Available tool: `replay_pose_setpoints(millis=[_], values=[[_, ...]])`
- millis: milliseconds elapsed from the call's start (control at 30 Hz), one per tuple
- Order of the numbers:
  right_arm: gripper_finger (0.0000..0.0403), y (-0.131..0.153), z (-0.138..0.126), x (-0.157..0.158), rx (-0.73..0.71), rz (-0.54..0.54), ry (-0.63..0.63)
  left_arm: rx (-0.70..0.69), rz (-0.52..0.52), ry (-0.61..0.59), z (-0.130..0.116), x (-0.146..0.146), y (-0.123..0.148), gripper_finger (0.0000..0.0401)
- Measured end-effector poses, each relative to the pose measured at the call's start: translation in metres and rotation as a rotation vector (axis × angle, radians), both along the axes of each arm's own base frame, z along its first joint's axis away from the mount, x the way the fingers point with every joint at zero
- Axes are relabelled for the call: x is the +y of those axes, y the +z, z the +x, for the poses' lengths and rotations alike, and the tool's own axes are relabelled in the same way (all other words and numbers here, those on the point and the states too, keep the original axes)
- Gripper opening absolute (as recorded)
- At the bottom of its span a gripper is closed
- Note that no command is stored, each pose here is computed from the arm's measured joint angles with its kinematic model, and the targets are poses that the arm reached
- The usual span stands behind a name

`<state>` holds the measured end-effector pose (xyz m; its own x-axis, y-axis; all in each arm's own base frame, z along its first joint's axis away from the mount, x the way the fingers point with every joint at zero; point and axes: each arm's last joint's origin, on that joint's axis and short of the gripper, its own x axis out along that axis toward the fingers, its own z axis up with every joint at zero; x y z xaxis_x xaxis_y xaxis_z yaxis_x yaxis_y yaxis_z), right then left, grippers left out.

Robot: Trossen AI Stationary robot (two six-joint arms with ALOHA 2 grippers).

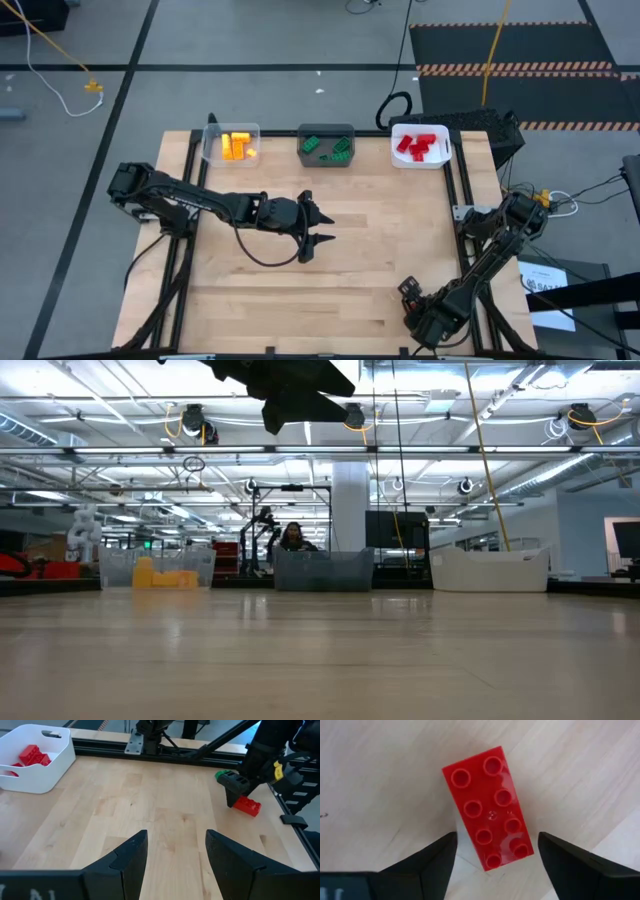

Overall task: Sort & place blocks by color
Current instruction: Put the 8 stud red game piece into the white bin

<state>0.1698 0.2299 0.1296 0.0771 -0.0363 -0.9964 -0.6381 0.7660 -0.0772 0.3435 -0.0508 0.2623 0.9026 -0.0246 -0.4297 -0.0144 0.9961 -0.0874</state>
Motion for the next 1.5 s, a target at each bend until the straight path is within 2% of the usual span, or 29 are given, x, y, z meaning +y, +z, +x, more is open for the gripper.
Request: replay_pose_setpoints(millis=[100, 333, 600, 733, 867, 1000, 1233, 1500], values=[[0.0243, 0.0, 0.0, 0.0, -0.015, -0.006, -0.006, 0.0, 0.0, 0.001, 0.0, 0.0, 0.0, 0.02], [0.0121, 0.005, 0.003, 0.005, -0.023, 0.022, 0.008, 0.001, -0.006, 0.011, 0.0, 0.003, 0.0, 0.02], [0.0122, 0.015, 0.012, 0.009, -0.048, 0.035, -0.018, 0.007, -0.007, 0.016, 0.0, 0.004, -0.001, 0.02], [0.0122, 0.022, 0.02, 0.001, -0.124, -0.065, -0.109, 0.007, -0.008, 0.016, 0.0, 0.004, -0.001, 0.02], [0.0122, 0.035, 0.033, -0.021, -0.249, -0.17, -0.229, 0.012, -0.007, 0.016, 0.0, 0.004, -0.001, 0.02], [0.0122, 0.05, 0.048, -0.052, -0.274, -0.202, -0.352, 0.023, -0.003, 0.015, 0.0, 0.004, -0.002, 0.02], [0.0122, 0.078, 0.072, -0.127, -0.329, -0.174, -0.574, 0.041, -0.001, 0.015, -0.001, 0.004, -0.004, 0.02], [0.0122, 0.113, 0.08, -0.211, -0.465, -0.141, -0.772, 0.06, -0.003, 0.018, -0.002, 0.005, -0.005, 0.02]])
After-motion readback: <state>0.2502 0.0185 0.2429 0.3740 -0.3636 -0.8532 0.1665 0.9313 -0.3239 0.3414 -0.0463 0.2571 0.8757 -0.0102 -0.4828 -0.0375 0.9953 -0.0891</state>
